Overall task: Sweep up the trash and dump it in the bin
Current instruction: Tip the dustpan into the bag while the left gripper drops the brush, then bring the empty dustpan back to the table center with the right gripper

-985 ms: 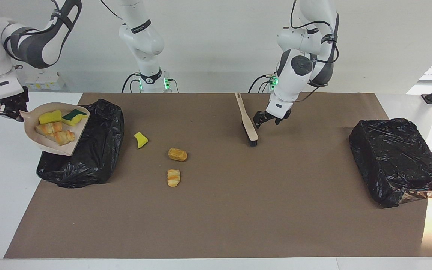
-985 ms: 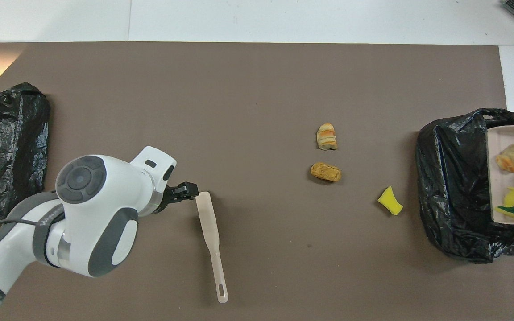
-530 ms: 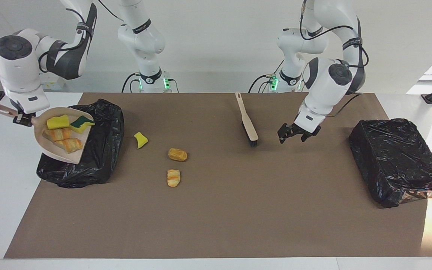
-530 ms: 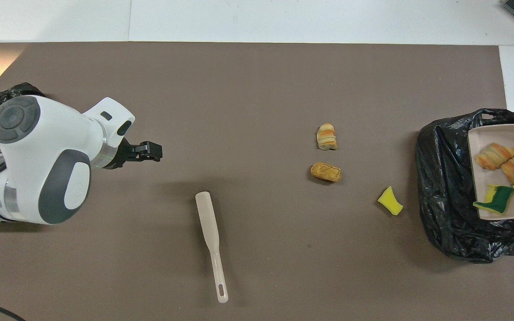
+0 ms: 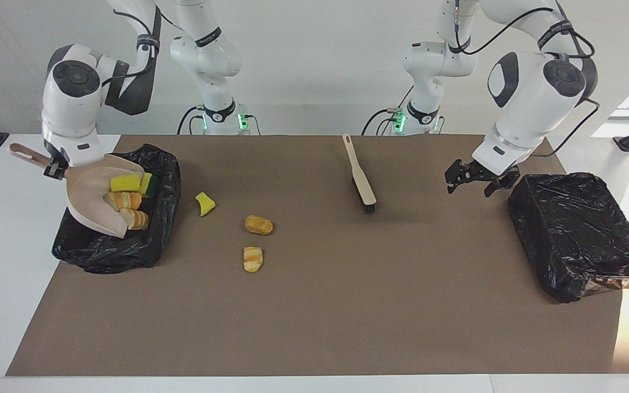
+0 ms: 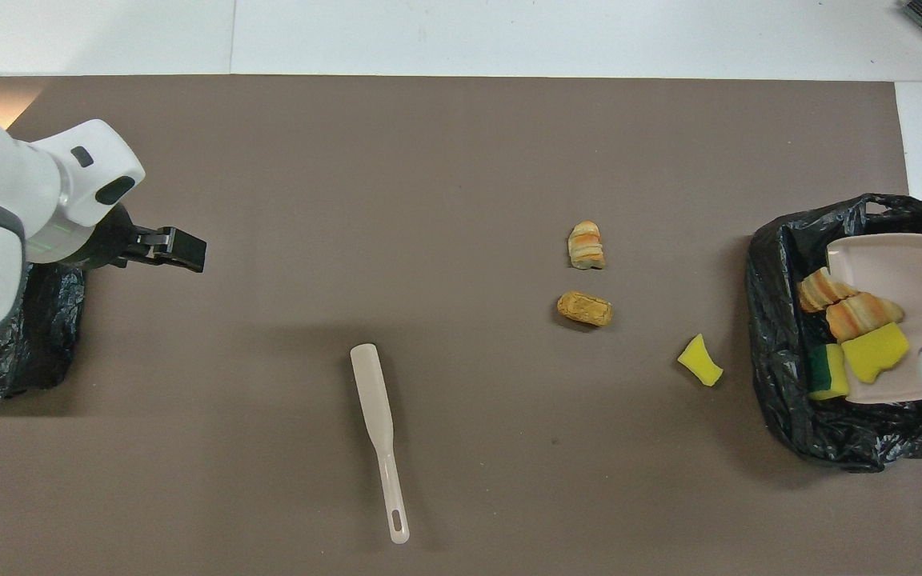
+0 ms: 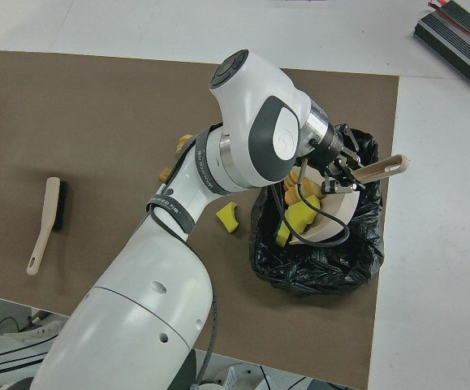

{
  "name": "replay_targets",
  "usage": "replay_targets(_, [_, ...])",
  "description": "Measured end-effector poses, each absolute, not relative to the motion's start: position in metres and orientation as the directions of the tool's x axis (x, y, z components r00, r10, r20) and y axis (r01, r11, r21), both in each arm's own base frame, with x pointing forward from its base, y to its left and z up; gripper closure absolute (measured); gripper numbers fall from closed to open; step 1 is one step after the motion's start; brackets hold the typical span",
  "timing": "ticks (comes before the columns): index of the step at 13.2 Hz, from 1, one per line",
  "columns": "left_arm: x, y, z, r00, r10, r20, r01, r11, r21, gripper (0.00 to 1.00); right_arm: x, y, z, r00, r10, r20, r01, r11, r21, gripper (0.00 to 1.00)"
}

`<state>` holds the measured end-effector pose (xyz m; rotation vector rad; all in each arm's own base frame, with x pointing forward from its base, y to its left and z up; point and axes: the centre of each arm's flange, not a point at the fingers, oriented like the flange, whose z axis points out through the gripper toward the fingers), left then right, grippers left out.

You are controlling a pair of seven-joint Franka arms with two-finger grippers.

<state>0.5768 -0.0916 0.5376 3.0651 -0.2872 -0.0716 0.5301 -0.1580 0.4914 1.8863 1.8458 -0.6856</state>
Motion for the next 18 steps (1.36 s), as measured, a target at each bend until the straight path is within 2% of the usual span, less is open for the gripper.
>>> replay_targets(5, [0.560, -0.067, 0.580, 0.974, -0.223, -0.034, -0.221, -0.974, 0.056, 0.00, 0.519, -0.154, 0.511, 0.041, 0.744, -0.667, 0.995, -0.089, -0.038, 0.67])
replay_targets(10, [0.562, -0.048, 0.580, 0.989, -0.143, -0.037, -0.140, -0.989, 0.054, 0.00, 0.513, -0.155, 0.543, 0.079, 0.724, -0.685, 0.992, -0.123, -0.015, 0.67])
replay_targets(18, [0.572, -0.026, 0.587, 0.996, -0.093, -0.008, -0.092, -0.994, 0.052, 0.00, 0.512, -0.154, 0.556, 0.137, 0.739, -0.659, 0.984, -0.179, 0.003, 0.67])
